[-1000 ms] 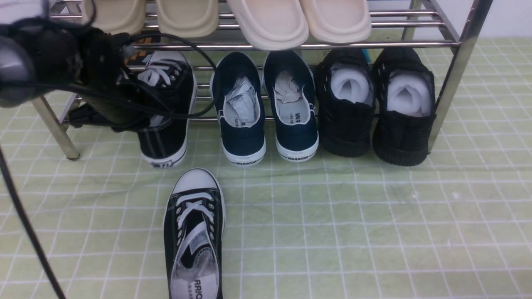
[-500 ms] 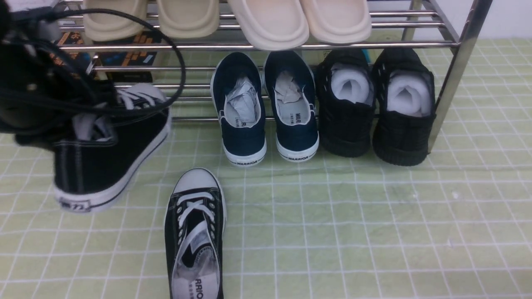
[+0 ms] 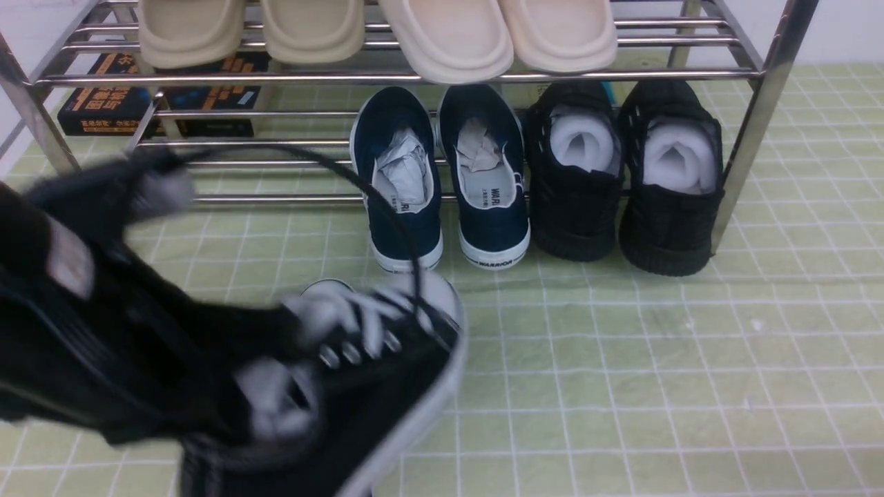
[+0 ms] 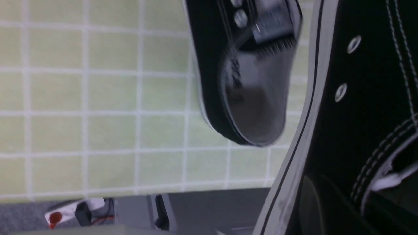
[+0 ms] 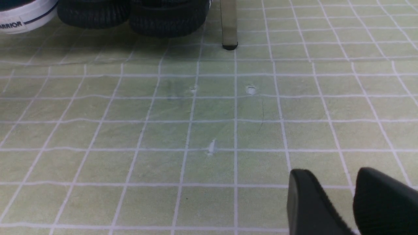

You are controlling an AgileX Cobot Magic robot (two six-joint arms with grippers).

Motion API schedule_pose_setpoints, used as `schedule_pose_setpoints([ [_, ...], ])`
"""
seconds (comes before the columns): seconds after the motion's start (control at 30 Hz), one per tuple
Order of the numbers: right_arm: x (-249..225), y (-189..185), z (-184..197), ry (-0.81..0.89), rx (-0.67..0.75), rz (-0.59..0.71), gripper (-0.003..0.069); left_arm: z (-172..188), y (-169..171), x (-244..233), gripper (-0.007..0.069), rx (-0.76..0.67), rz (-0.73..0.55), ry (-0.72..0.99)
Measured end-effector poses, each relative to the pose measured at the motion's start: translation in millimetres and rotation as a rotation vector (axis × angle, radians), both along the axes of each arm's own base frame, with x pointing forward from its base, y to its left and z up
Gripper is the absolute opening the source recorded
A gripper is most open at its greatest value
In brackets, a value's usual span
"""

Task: Take the shoes off the shelf with your hand from the green coffee tablecloth.
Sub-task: 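Set the held shoe down on the floor in front of the rack with the left gripper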

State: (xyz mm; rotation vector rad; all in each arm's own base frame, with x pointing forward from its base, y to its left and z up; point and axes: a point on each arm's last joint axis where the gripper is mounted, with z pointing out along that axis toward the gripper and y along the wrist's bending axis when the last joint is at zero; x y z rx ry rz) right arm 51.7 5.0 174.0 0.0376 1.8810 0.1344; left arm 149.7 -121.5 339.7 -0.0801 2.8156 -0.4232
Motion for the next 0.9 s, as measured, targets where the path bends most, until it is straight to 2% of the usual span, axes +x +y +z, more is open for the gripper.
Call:
schedule_pose_setpoints([
  [0.13,0,0,0,0.0,0.0,0.0,0.0237,-18,-28,-6,0.0011,0.018,-0.001,0.003],
  [0.17,0,0,0,0.0,0.0,0.0,0.0237,-24,-42,-6,0.0011,0.026,0.019,-0.018],
  [0.43,0,0,0,0.0,0.0,0.0,0.0237,-54,-85,6,0.0013,0.013,0.159,-0.07],
  [0.63,0,0,0,0.0,0.0,0.0,0.0237,-78,-107,14,0.0019,-0.002,0.193,-0.036],
  [0.9,0,0,0,0.0,0.0,0.0,0.0237,-92,-120,19,0.0022,-0.041,0.229,-0.032],
])
